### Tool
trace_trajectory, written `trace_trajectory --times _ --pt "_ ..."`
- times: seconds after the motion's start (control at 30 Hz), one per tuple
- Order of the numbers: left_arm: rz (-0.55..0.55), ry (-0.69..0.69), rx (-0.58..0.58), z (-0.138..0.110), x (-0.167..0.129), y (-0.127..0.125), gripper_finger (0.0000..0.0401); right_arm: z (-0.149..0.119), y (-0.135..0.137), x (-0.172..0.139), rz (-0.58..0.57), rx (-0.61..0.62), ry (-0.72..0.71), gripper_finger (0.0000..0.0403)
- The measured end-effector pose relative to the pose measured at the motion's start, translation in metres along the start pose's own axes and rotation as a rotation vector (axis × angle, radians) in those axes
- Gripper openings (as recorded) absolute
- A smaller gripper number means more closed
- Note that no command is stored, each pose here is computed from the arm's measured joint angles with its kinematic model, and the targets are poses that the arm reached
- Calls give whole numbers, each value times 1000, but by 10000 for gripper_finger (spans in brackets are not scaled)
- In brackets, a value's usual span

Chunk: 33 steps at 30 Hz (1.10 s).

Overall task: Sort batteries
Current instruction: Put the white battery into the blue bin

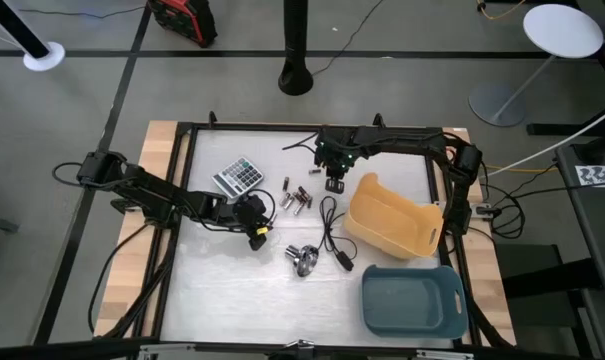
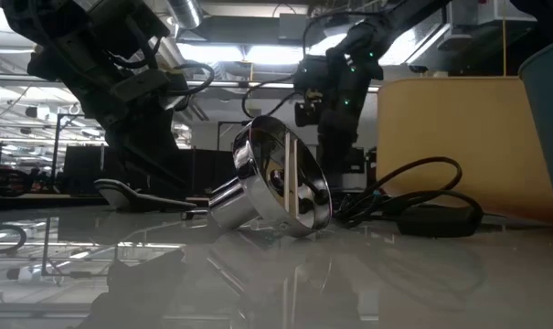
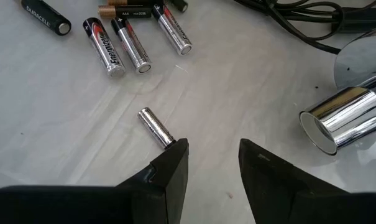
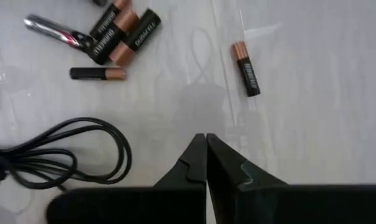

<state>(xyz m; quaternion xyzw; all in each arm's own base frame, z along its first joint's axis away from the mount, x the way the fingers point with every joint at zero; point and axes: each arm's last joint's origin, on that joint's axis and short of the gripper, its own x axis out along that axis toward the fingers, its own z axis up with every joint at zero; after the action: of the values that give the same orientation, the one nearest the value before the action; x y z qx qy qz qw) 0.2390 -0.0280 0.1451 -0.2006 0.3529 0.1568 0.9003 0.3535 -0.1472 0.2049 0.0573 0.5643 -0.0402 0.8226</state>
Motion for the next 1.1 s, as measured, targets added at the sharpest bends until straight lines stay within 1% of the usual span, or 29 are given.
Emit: trace_trajectory --times 0.5,0.67,0.8,0.93,1.1 --pt "0 -1 13 0 0 0 134 2 0 -3 0 -2 -5 5" --pt "1 1 -54 0 0 0 134 3 0 -4 7 -26 -5 6" --pt "23 26 -89 -4 7 2 134 13 0 -18 -8 -30 -24 6" --pt "66 62 -138 -8 18 6 134 27 -1 -43 -16 -34 -53 6" --pt "90 76 -123 -4 31 4 134 41 0 -71 -25 -39 -89 5"
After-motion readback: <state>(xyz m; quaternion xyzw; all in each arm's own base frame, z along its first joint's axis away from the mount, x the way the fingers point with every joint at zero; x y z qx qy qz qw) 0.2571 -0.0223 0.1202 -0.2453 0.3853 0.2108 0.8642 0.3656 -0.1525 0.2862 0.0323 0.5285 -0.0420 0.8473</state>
